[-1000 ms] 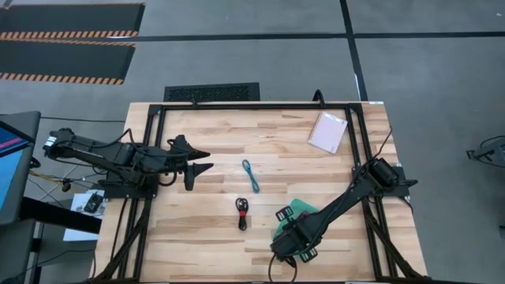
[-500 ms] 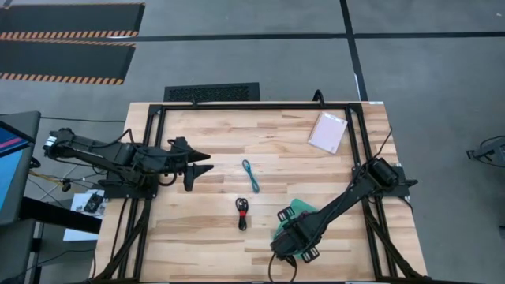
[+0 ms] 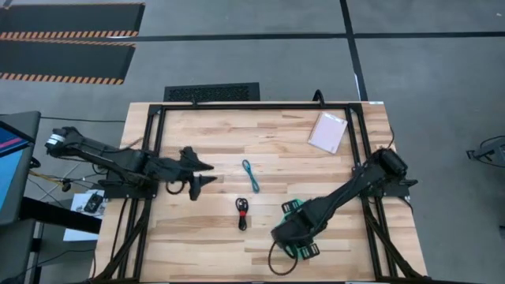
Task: Pick and place USB-C Cables
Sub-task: Put the black usb cable into the bin
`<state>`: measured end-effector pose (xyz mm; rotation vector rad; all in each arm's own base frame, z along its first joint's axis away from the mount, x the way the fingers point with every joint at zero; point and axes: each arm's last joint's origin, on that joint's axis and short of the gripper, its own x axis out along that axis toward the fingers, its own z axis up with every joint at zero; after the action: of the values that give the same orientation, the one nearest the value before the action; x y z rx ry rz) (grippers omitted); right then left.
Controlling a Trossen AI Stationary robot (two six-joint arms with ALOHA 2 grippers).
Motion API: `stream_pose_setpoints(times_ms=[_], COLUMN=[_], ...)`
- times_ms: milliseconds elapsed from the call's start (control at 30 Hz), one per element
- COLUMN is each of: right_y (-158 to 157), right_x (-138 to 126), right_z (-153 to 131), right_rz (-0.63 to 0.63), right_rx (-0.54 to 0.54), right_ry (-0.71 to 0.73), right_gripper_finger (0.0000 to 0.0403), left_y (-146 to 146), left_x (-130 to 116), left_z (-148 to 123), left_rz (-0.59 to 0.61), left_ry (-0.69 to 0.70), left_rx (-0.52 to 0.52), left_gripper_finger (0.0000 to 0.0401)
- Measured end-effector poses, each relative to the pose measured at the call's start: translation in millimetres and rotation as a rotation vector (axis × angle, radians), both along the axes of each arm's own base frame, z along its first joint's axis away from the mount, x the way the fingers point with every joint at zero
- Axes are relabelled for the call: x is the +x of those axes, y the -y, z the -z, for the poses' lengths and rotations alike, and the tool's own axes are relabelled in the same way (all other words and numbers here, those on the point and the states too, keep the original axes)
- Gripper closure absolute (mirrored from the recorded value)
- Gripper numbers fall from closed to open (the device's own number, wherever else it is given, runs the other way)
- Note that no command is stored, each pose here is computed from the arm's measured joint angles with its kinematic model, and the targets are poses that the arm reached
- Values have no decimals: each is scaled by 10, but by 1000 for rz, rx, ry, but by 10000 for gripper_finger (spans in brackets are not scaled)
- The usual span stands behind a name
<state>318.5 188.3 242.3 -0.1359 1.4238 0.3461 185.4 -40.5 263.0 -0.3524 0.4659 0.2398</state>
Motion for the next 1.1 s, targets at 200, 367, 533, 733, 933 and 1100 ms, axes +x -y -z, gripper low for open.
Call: stream_pose_setpoints(times_ms=[200,367,533,733,933,1100], right_y=[395,728,1023,1141,1054,883], right_x=[-23,-35,-53,-164,-204,-209], right_z=[-468,-800,-1046,-1197,-1175,-1112], right_rz=[120,175,246,305,377,378], right_rx=[17,7,34,59,95,114], right_ry=[164,340,468,503,455,414], right_gripper_finger=[204,206,202,200,203,204], left_y=[166,372,534,707,787,752], left_x=[199,383,551,633,774,953], left_z=[443,766,1020,1246,1348,1271], left_rz=[-1,12,66,338,568,740], left_ry=[-69,-96,-103,-135,-112,-182], left_rx=[-36,-23,-30,218,584,654], left_gripper_finger=[209,209,209,209,209,203])
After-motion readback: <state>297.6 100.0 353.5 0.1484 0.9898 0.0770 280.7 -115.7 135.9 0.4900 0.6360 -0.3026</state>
